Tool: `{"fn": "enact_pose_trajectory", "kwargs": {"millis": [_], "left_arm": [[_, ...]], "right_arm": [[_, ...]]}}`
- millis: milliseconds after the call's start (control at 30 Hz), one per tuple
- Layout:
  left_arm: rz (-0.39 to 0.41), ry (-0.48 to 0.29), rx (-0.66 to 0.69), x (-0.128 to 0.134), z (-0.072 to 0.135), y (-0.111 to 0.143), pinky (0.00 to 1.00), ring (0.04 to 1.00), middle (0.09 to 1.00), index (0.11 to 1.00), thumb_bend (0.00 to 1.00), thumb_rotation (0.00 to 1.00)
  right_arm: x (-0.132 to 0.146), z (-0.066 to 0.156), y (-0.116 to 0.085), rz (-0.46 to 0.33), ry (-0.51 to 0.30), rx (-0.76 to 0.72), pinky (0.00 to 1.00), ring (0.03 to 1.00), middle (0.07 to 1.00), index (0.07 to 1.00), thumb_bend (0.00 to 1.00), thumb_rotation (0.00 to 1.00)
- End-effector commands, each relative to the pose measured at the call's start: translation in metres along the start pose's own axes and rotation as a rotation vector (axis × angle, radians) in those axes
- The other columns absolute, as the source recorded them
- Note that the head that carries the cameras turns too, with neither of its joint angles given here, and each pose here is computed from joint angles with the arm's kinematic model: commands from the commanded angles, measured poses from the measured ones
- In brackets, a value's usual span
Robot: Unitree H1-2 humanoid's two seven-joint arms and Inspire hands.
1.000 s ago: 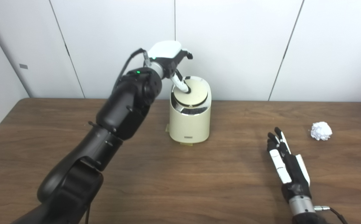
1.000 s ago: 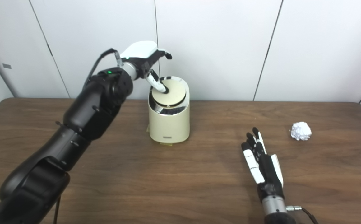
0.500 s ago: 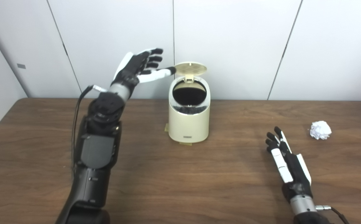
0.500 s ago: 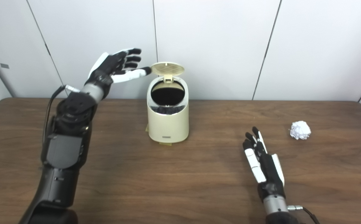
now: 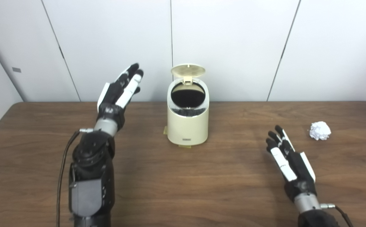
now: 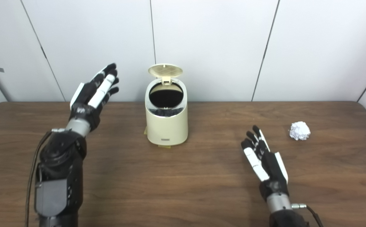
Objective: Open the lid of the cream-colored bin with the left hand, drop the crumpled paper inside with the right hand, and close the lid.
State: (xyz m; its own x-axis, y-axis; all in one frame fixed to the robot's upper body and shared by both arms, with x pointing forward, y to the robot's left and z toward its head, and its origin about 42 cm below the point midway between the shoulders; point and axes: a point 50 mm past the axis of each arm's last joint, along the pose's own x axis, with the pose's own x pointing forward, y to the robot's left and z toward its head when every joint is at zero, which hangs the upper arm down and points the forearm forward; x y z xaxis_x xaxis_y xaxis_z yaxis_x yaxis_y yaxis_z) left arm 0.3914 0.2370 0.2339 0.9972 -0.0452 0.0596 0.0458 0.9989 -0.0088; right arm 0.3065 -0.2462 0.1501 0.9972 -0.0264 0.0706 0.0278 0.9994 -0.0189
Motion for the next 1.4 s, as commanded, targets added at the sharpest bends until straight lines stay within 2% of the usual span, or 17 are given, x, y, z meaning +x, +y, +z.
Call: {"fn": "enact_pose_trajectory", "kwargs": {"millis": [0,67,133,233,433,633,667,800,867,1033,1100,1200,1300,1367], "left_arm": [[-0.009,-0.105,0.002,-0.005,0.02,-0.003,0.98,0.985,0.987,0.999,0.54,0.97],[0.002,-0.107,0.0,-0.017,0.008,-0.002,0.98,0.985,0.987,1.0,0.58,0.99],[0.008,-0.109,-0.005,-0.027,-0.003,-0.002,0.98,0.982,0.987,1.0,0.61,1.0],[0.017,-0.112,-0.012,-0.037,-0.016,-0.001,0.99,0.978,0.982,0.999,0.62,1.0],[0.047,-0.093,-0.029,-0.054,-0.038,0.004,1.0,0.994,0.988,0.999,0.58,1.0],[0.062,-0.072,-0.059,-0.067,-0.051,0.014,1.0,1.0,1.0,0.99,0.53,1.0],[0.06,-0.068,-0.062,-0.069,-0.052,0.016,1.0,1.0,1.0,0.992,0.53,1.0],[0.038,-0.057,-0.073,-0.073,-0.059,0.022,1.0,1.0,1.0,1.0,0.55,1.0],[0.031,-0.063,-0.086,-0.072,-0.06,0.024,1.0,1.0,1.0,1.0,0.57,1.0],[0.005,-0.072,-0.092,-0.068,-0.06,0.026,1.0,1.0,1.0,1.0,0.59,1.0],[-0.002,-0.069,-0.086,-0.067,-0.061,0.028,1.0,1.0,1.0,1.0,0.6,1.0],[-0.013,-0.061,-0.082,-0.067,-0.062,0.031,1.0,1.0,1.0,1.0,0.59,0.99],[-0.014,-0.054,-0.084,-0.068,-0.061,0.035,1.0,1.0,1.0,1.0,0.58,0.97],[-0.016,-0.053,-0.082,-0.068,-0.06,0.037,1.0,1.0,1.0,1.0,0.57,0.97]], "right_arm": [[0.014,0.032,0.003,0.024,-0.114,0.004,0.85,0.906,0.925,0.932,0.66,0.47],[0.02,0.041,0.001,0.012,-0.124,-0.015,0.83,0.912,0.93,0.929,0.68,0.42],[0.025,0.049,-0.004,-0.012,-0.131,-0.065,0.79,0.912,0.933,0.924,0.67,0.33],[0.033,0.056,-0.011,-0.029,-0.149,-0.14,0.77,0.9,0.925,0.911,0.67,0.26],[0.049,0.073,-0.032,-0.05,-0.197,-0.295,0.9,0.901,0.924,0.903,0.75,0.21],[0.059,0.081,-0.058,-0.106,-0.177,-0.437,0.88,0.929,0.934,0.914,0.79,0.17],[0.06,0.082,-0.062,-0.118,-0.184,-0.467,0.87,0.927,0.936,0.907,0.8,0.15],[0.066,0.096,-0.079,-0.165,-0.229,-0.584,0.81,0.885,0.897,0.881,0.83,0.15],[0.069,0.105,-0.085,-0.197,-0.267,-0.663,0.77,0.845,0.87,0.855,0.91,0.17],[0.074,0.123,-0.102,-0.27,-0.205,-0.786,0.79,0.844,0.861,0.843,0.99,0.15],[0.078,0.123,-0.108,-0.302,-0.178,-0.869,0.77,0.829,0.848,0.815,1.0,0.15],[0.08,0.124,-0.117,-0.331,-0.135,-0.908,0.73,0.802,0.843,0.811,1.0,0.12],[0.083,0.122,-0.13,-0.342,-0.07,-0.937,0.75,0.83,0.848,0.837,0.99,0.08],[0.085,0.122,-0.134,-0.347,-0.041,-0.965,0.74,0.833,0.849,0.851,0.98,0.09]]}}
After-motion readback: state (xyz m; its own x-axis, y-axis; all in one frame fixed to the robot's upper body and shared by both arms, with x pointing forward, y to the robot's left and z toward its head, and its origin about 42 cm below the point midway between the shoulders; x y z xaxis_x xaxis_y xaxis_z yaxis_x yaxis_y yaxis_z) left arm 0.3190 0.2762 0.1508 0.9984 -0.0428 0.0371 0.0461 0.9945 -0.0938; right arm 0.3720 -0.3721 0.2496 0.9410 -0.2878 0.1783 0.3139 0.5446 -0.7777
